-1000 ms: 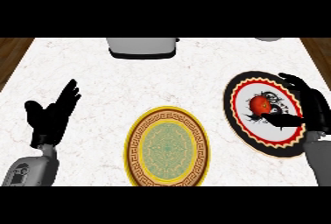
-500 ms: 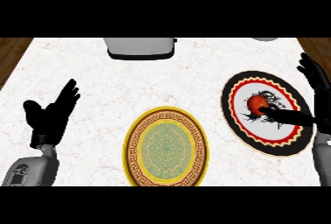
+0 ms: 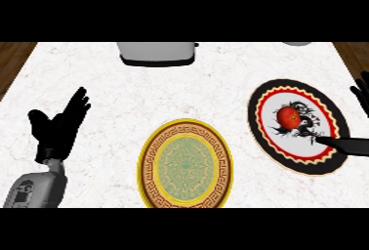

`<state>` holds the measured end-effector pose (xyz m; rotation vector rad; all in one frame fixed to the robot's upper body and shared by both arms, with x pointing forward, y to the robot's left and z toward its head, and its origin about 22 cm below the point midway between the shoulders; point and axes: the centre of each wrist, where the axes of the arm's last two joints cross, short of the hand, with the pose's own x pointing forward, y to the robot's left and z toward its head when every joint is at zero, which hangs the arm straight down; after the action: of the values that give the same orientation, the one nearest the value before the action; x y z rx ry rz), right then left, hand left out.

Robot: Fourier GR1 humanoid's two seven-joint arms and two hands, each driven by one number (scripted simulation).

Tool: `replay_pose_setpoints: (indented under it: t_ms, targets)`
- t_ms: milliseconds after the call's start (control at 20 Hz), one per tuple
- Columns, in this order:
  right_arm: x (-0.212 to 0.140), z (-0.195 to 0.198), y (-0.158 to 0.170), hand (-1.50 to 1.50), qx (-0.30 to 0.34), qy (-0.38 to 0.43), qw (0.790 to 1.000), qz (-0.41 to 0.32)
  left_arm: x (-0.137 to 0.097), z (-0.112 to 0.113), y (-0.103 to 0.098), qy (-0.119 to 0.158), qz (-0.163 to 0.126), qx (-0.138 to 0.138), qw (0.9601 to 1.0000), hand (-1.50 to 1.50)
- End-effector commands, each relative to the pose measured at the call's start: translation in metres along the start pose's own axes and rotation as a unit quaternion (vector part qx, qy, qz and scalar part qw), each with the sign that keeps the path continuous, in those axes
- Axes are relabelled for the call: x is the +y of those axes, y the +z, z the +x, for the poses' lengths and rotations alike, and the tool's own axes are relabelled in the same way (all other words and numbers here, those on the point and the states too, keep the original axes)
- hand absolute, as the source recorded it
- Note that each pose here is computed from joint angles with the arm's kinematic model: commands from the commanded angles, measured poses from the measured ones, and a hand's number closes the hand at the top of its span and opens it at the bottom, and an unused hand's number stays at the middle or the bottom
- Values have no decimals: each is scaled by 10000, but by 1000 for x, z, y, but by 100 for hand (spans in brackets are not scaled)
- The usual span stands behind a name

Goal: Pick the tomato from the plate and place it in the plate

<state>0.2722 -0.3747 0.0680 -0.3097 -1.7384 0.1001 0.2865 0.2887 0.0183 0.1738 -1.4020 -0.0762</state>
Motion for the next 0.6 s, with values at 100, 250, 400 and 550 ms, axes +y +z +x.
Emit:
replay_pose_setpoints:
  t_ms: [100,250,400,550]
  targets:
    - [-32,1,1,-150,-242,-27,9997,-25,3,-11,5,34,-3,-46,10000,0]
    - [-39,-23,14,-150,-207,-20,9998,-59,3,-9,10,-69,-41,-60,9999,0]
    - [-68,-37,27,-150,-201,94,9997,-119,5,11,16,-43,1,-14,10000,0]
    - [-72,-25,22,-150,-112,127,9997,-172,-10,-4,14,17,-35,-13,10000,0]
